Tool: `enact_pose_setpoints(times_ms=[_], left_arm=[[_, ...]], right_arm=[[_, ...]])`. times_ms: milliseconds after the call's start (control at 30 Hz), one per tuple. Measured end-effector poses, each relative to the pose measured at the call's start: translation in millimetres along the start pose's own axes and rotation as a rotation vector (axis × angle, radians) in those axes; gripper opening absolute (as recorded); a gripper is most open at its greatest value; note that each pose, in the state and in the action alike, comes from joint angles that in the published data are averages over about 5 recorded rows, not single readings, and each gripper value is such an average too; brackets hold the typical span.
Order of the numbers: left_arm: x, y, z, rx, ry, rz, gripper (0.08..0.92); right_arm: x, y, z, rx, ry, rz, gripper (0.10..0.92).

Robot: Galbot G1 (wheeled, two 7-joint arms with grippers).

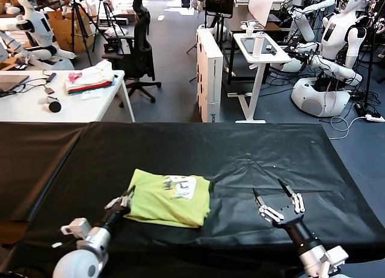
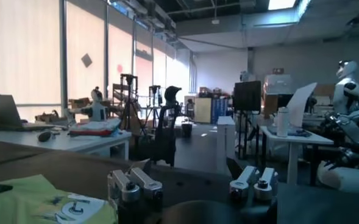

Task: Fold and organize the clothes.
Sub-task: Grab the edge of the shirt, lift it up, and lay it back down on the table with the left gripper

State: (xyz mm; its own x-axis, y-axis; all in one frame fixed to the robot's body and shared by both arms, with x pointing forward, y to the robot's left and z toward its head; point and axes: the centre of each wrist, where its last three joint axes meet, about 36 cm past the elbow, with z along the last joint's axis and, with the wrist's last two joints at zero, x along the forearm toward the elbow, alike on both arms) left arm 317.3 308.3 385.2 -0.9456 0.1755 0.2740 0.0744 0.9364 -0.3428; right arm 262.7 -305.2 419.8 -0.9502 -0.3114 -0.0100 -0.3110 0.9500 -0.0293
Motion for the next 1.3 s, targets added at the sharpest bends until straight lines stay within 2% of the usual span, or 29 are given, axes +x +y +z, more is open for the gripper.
enact_pose_setpoints(times_ms=[333, 533, 700, 800, 933, 1100, 1200, 1300], left_arm=[[30, 41, -50, -0.096, -0.064, -0.062, 0.184], [50, 67, -91, -0.229, -0.125, -0.116, 0.184], [62, 71, -134, -0.296, -0.181, -0.138, 0.184], [66, 61, -149, -0.298, -0.2, -0.137, 0.184], [70, 34, -159, -0.233, -0.204, -0.116, 0.184], [70, -17, -145, -0.117, -0.194, -0.034, 0.184], [56, -44, -111, -0.057, -0.153, 0.019, 0.184], [31, -73, -66, 0.022, -0.078, 0.07, 0.184]], right_arm=[[-8, 1, 13, -0.016, 0.017, 0.005, 0.907], [-10, -1, 17, -0.021, 0.022, 0.013, 0.907], [-10, 0, 20, -0.03, 0.025, 0.02, 0.907], [-9, 1, 21, -0.034, 0.027, 0.024, 0.907], [-6, 2, 22, -0.033, 0.03, 0.031, 0.907], [-1, 5, 22, -0.019, 0.032, 0.038, 0.907], [2, 8, 20, -0.012, 0.035, 0.042, 0.907], [6, 12, 18, -0.006, 0.041, 0.043, 0.907]])
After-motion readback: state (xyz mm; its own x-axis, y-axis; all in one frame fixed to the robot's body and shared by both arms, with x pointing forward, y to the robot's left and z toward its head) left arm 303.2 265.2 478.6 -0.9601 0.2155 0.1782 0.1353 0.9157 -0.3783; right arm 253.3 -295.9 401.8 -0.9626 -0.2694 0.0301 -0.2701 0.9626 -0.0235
